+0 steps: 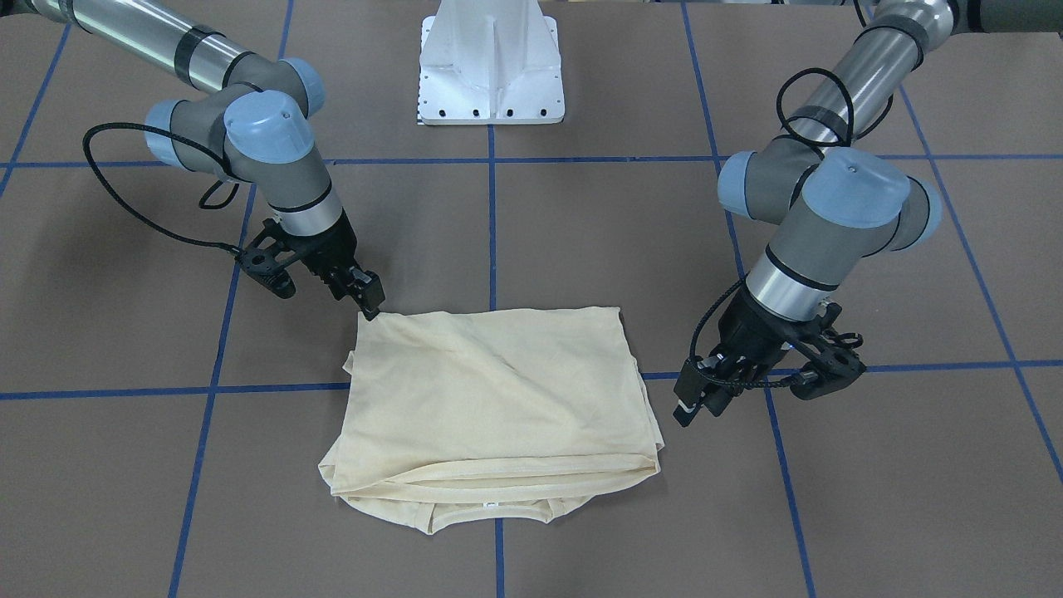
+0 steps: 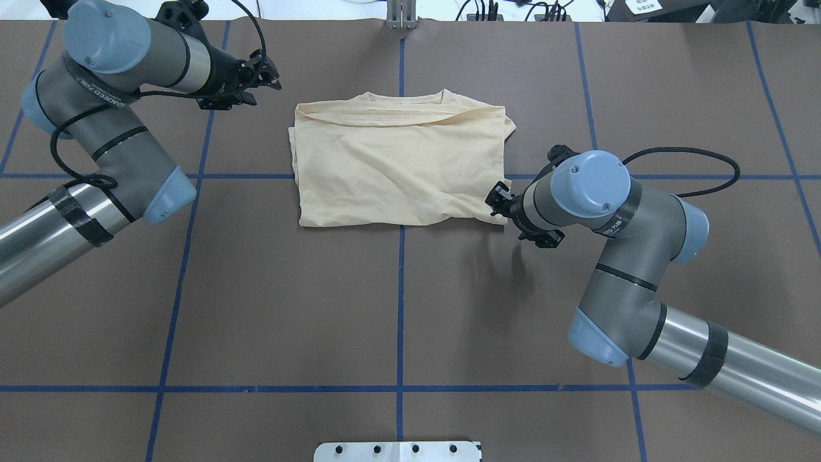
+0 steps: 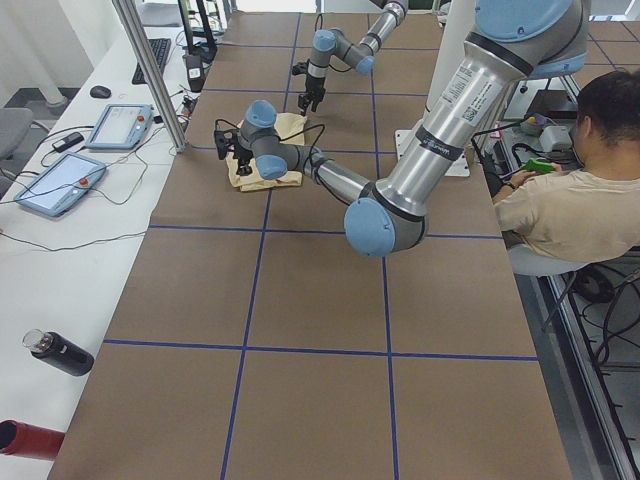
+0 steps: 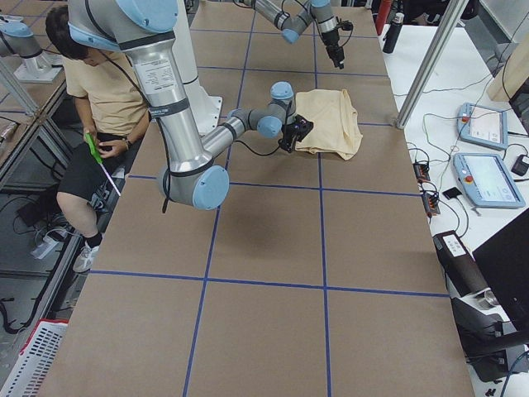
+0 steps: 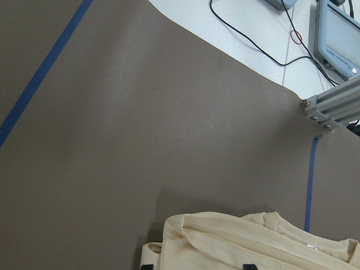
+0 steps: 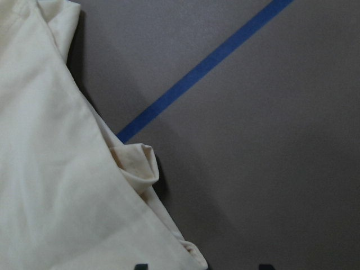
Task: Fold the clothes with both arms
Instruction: 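Move the right gripper to the shirt's side edge and grasp it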
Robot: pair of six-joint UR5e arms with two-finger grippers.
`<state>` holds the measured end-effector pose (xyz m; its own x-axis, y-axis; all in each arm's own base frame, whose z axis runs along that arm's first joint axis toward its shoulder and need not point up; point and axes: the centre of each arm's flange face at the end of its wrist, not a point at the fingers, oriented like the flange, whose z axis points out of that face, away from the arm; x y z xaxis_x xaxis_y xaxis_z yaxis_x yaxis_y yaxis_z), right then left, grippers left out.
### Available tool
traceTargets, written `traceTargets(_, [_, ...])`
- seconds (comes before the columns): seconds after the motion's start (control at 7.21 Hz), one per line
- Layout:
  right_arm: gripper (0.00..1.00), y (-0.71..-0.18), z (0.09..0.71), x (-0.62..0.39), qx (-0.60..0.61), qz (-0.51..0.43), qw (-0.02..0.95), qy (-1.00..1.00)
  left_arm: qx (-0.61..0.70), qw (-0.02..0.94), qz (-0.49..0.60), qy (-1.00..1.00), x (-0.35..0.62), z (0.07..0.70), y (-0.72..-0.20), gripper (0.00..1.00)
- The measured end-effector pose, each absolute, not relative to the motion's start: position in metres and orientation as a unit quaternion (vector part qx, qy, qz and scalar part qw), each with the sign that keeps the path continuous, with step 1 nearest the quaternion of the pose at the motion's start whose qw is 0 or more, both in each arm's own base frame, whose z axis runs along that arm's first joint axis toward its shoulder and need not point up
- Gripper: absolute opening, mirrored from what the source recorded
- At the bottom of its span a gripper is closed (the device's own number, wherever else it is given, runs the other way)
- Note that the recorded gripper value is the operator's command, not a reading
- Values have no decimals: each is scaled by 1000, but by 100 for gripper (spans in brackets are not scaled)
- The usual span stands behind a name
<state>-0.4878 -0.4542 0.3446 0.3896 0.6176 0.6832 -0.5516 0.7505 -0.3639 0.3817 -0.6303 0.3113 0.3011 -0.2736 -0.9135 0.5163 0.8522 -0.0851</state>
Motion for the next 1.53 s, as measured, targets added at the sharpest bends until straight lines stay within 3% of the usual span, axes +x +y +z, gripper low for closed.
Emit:
traceTargets(1.25, [72, -466, 342, -495, -25, 391, 818, -421, 113, 808, -242, 525, 408, 325, -616, 61])
traceTargets(1.53, [41, -467, 340, -498, -26, 399, 814, -422, 114, 808, -242, 526, 408, 325, -616, 61])
